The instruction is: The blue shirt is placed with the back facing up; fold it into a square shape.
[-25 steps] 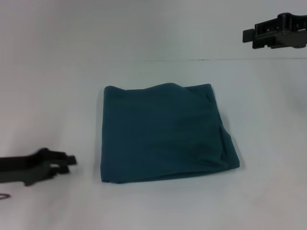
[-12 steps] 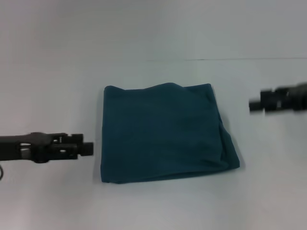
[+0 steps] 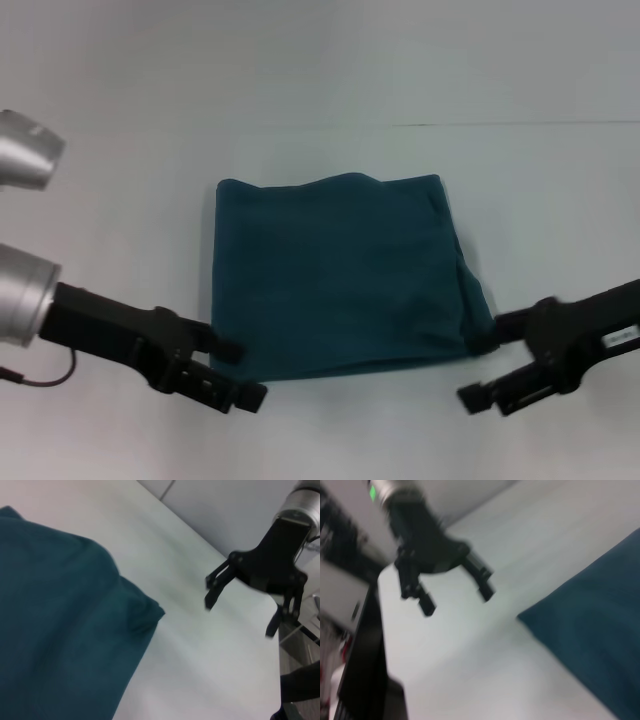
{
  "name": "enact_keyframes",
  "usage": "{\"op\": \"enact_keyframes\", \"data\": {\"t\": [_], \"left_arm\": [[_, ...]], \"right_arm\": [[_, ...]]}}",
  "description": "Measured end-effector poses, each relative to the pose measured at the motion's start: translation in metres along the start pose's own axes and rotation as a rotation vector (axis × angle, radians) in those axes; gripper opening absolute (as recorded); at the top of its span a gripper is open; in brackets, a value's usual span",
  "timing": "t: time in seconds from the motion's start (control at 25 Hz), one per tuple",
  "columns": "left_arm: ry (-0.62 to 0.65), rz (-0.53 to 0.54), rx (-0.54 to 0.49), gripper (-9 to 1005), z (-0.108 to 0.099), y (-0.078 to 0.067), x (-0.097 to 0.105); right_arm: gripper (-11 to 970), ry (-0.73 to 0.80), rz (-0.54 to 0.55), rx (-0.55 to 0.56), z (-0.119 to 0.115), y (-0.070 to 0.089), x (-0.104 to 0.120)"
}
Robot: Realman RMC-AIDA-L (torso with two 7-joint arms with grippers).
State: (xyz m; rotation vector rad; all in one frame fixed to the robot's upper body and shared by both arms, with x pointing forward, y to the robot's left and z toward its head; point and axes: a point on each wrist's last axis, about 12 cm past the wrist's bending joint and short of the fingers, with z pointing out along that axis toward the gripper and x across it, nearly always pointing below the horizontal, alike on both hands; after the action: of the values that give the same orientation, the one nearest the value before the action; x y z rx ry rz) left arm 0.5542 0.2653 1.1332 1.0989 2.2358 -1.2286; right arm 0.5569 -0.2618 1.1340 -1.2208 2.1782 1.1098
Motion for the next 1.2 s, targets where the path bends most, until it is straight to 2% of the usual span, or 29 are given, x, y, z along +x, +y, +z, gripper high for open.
{"op": "enact_keyframes", "data": {"t": [0.2, 0.44, 0.6, 0.92, 1.2], "left_arm": [[0.001, 0.014, -0.004, 951, 0.009, 0.001, -0.005], [-0.03, 0.022, -0.018, 951, 0.019, 0.002, -0.008], [-0.048, 0.045, -0.033, 951, 0.026, 0.003, -0.012], [-0.042, 0.163, -0.029, 952, 0.032, 0.0, -0.016], [-0.018, 0.2, -0.02, 952, 0.035, -0.002, -0.017]], "right_arm": [[944, 0.03, -0.032, 0.004, 0.017, -0.001, -0.017], [944, 0.008, -0.055, 0.018, 0.028, -0.001, -0.022], [944, 0.001, -0.058, 0.019, 0.028, -0.001, -0.022], [944, -0.004, -0.06, 0.023, 0.026, -0.002, -0.023], [944, -0.006, -0.057, 0.035, 0.023, -0.003, -0.024]]}}
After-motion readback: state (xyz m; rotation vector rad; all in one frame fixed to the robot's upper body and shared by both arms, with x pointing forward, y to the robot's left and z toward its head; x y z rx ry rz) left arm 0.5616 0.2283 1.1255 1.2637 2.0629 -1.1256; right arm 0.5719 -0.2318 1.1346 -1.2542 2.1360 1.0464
